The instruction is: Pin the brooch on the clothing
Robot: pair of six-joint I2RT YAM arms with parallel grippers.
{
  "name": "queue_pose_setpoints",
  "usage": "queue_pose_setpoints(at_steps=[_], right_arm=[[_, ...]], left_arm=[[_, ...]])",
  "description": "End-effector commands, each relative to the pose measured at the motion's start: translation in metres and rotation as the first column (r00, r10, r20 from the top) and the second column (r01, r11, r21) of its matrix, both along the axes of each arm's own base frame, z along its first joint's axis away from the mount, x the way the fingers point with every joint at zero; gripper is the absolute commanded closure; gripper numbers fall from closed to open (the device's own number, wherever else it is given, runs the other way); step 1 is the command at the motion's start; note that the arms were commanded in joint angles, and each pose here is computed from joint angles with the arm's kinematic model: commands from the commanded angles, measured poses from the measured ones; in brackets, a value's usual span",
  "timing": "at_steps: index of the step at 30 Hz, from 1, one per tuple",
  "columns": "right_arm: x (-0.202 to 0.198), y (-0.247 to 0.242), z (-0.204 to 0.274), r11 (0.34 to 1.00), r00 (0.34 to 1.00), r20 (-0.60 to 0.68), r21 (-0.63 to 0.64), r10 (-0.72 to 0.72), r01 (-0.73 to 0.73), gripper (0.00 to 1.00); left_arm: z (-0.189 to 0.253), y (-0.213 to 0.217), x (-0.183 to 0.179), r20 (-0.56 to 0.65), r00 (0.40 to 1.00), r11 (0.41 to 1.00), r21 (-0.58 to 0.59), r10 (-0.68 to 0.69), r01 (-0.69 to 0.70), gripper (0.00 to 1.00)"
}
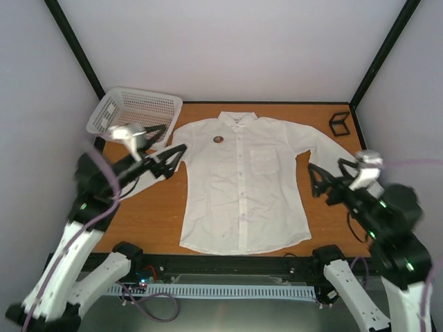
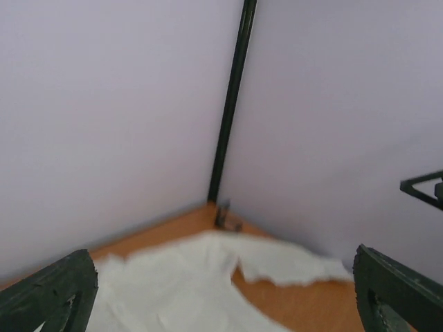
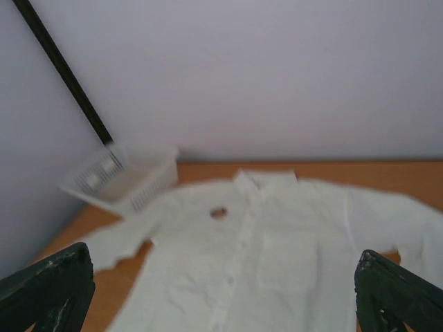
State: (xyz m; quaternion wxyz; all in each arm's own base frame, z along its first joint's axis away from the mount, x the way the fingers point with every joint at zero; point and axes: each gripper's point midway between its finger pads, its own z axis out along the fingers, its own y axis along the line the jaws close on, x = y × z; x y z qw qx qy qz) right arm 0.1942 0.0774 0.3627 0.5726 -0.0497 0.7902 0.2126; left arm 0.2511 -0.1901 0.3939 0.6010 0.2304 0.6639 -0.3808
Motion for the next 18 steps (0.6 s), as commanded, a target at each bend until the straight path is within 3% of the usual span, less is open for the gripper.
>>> queue_pose_setpoints(at_steps=[1, 5, 9, 15, 18], right_arm=[[-0.052, -0.018, 0.044, 0.992, 0.996, 0.072, 0.115, -0.06, 0.051, 0.0], [-0.083, -0.029, 0.076, 0.986, 0.985, 0.145, 0.155, -0.088, 0.065, 0.0], [-0.097, -0.037, 0.088, 0.982, 0.978, 0.171, 0.166, -0.118, 0.089, 0.0], [-0.101, -0.039, 0.085, 0.982, 0.977, 0.177, 0.167, -0.122, 0.092, 0.0], [-0.105, -0.052, 0.087, 0.974, 0.963, 0.192, 0.162, -0.189, 0.158, 0.0]], left_arm=[[0.07, 0.046, -0.048, 0.213, 0.962, 0.983, -0.094, 0.173, -0.156, 0.0], [0.105, 0.08, -0.087, 0.285, 0.915, 0.95, -0.204, 0.287, -0.235, 0.0], [0.118, 0.092, -0.113, 0.325, 0.895, 0.938, -0.262, 0.307, -0.227, 0.0], [0.109, 0.095, -0.113, 0.287, 0.904, 0.936, -0.248, 0.316, -0.248, 0.0], [0.109, 0.092, -0.112, 0.288, 0.909, 0.942, -0.24, 0.3, -0.235, 0.0]])
